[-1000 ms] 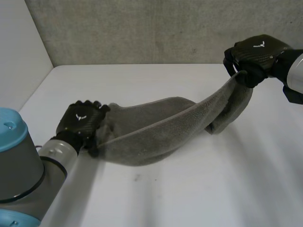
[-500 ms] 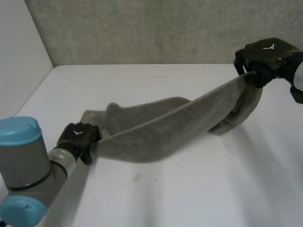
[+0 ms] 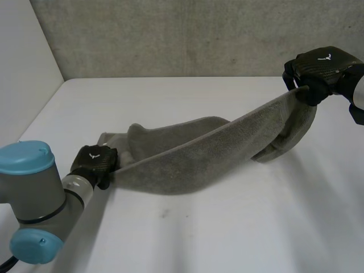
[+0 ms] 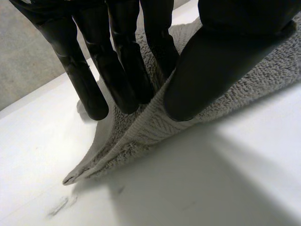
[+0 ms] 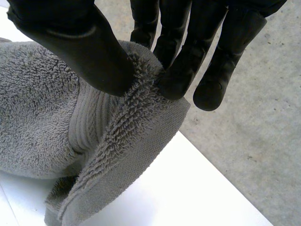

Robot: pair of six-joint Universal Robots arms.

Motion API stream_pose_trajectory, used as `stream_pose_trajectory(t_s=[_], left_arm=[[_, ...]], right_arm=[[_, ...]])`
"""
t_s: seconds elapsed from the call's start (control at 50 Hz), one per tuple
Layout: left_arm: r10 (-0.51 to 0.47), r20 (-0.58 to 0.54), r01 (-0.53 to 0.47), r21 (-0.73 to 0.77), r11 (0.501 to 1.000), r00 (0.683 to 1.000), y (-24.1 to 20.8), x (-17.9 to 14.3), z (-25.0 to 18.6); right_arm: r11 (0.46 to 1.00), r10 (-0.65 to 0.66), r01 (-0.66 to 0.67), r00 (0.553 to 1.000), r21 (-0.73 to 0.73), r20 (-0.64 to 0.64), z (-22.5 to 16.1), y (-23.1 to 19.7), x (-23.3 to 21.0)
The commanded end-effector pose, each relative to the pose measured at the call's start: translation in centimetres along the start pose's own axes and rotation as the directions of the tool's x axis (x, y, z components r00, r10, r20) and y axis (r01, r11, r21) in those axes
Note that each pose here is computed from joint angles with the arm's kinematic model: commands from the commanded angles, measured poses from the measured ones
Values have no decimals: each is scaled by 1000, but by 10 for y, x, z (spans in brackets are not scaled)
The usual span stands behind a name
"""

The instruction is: Fold the towel.

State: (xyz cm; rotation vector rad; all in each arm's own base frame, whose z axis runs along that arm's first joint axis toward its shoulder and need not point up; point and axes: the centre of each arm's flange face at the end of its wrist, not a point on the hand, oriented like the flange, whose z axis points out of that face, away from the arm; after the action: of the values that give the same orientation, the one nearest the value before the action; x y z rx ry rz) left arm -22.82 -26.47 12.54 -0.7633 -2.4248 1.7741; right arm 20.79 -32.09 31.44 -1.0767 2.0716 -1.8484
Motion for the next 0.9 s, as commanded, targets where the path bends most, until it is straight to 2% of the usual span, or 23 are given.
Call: stream_pose_trajectory(t_s=[0.02, 0.06, 0.18, 0.22, 0.28, 0.32, 0.34, 0.38, 0.5, 0.6, 0.74, 0.78, 0.9], left_arm=[[3, -16, -2, 22, 1000, 1000, -7, 1, -2], [3, -12, -2, 31, 1000, 1000, -11, 0, -4], [11, 54, -21, 174, 985, 998, -60, -21, -25], [19, 126, -53, 275, 960, 992, -97, -42, -48], [21, 161, -75, 335, 939, 987, -119, -50, -66], [27, 183, -104, 423, 900, 983, -154, -54, -101], [27, 183, -104, 424, 900, 983, -154, -54, -101], [24, 176, -103, 452, 886, 984, -176, -55, -128], [27, 179, -104, 440, 892, 983, -189, -57, -154], [24, 190, -107, 441, 891, 982, -190, -59, -155], [29, 185, -106, 421, 901, 982, -186, -60, -148], [36, 170, -99, 379, 920, 985, -177, -59, -130], [47, 144, -90, 308, 947, 989, -160, -56, -85]], right_arm=[[1000, 2, -2, 1000, 2, -1, -1, -1, -1], [1000, 0, 0, 1000, 6, -3, -2, -3, 0], [1000, -21, 22, 999, 17, -30, -6, -9, 6], [997, -44, 48, 996, 52, -77, -21, -24, 15], [995, -58, 65, 994, 75, -94, -31, -34, 16], [989, -77, 92, 989, 116, -125, -49, -50, 16], [989, -77, 92, 989, 117, -126, -49, -50, 16], [979, -103, 127, 984, 160, -147, -66, -66, 12], [951, -157, 209, 961, 228, -227, -101, -94, 10], [945, -183, 247, 943, 213, -279, -109, -96, 21], [954, -219, 262, 942, 148, -253, -103, -86, 21], [970, -216, 232, 957, 67, -192, -79, -61, 25], [977, -213, 211, 968, -30, -136, -42, -29, 36]])
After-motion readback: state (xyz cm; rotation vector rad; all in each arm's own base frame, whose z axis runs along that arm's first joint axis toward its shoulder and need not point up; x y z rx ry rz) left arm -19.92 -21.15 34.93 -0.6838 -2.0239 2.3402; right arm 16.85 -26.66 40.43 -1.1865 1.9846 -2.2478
